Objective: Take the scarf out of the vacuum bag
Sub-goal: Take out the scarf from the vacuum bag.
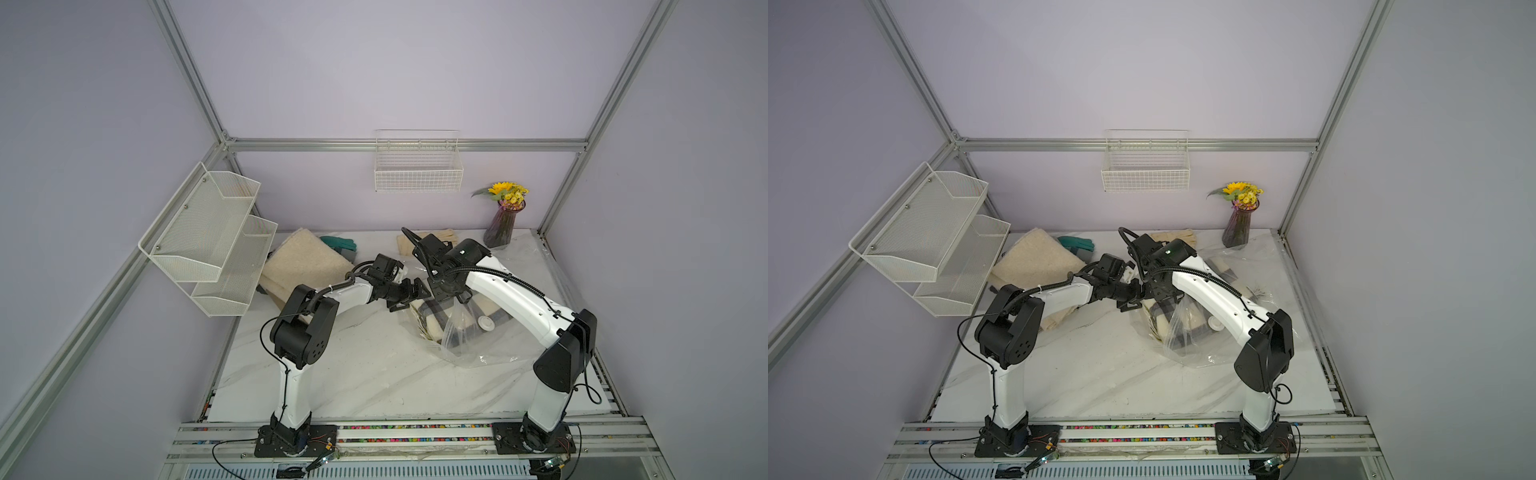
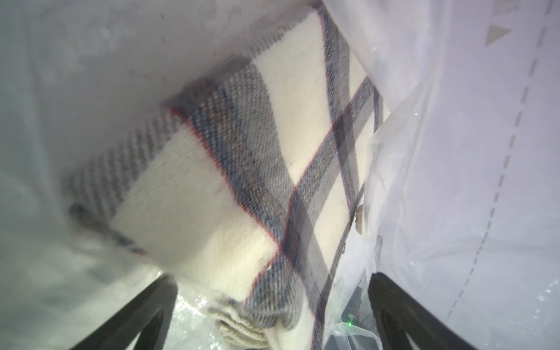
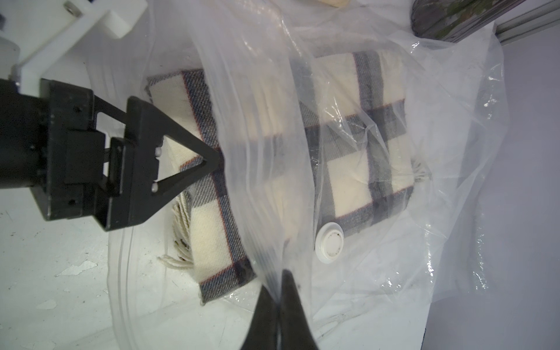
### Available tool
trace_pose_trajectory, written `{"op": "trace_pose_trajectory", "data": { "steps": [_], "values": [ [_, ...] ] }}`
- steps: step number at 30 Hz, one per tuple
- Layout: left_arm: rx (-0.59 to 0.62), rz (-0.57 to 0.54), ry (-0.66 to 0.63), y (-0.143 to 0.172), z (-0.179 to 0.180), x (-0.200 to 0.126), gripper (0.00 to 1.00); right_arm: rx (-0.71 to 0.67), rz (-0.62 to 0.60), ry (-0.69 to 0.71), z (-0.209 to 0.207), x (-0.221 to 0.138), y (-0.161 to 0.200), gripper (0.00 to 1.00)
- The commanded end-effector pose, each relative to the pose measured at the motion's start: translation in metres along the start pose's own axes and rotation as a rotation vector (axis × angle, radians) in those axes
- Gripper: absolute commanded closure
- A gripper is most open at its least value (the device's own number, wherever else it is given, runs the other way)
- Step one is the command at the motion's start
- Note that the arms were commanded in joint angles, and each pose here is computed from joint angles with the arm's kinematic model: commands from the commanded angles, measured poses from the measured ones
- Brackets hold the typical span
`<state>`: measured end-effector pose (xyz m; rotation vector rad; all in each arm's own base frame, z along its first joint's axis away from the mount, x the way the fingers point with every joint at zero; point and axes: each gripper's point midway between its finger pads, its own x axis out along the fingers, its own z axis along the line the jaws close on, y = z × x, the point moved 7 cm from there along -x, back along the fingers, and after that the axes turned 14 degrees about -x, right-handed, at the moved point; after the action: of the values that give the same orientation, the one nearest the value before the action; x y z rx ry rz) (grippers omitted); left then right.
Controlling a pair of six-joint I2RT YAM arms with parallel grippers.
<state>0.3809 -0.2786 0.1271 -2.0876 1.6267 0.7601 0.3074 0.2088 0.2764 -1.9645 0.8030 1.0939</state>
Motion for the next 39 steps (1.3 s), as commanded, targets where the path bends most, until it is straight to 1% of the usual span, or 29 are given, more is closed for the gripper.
{"op": "trace_pose_trajectory", "data": {
  "steps": [1, 9, 11, 16, 21, 29, 36, 39],
  "values": [
    [-0.014, 0.036, -0.006, 0.004, -0.001, 0.005, 0.0, 0.008, -0.037, -0.008, 0.0, -0.009, -0.005, 1.0],
    [-0.006, 0.052, -0.121, 0.011, 0.021, 0.007, 0.01, 0.051, -0.036, -0.008, -0.003, -0.014, 0.0, 1.0],
    [-0.011, 0.063, -0.12, 0.011, 0.023, 0.01, 0.02, 0.061, -0.034, -0.011, -0.003, -0.014, 0.002, 1.0],
    [-0.011, 0.066, -0.121, 0.007, 0.021, 0.018, 0.08, 0.075, -0.043, -0.046, -0.001, -0.016, 0.007, 1.0],
    [-0.003, 0.054, -0.138, 0.005, 0.02, 0.024, 0.09, 0.072, -0.066, -0.083, 0.0, -0.021, 0.006, 1.0],
    [0.015, 0.037, -0.142, 0.006, 0.011, 0.031, 0.1, 0.041, -0.104, -0.207, 0.011, -0.026, 0.005, 1.0],
    [0.016, 0.033, -0.149, 0.005, 0.009, 0.039, 0.12, 0.017, -0.121, -0.277, 0.017, -0.029, 0.006, 1.0],
    [0.022, 0.031, -0.146, 0.005, 0.007, 0.042, 0.18, 0.019, -0.147, -0.317, 0.019, -0.035, 0.006, 1.0]
  ]
}}
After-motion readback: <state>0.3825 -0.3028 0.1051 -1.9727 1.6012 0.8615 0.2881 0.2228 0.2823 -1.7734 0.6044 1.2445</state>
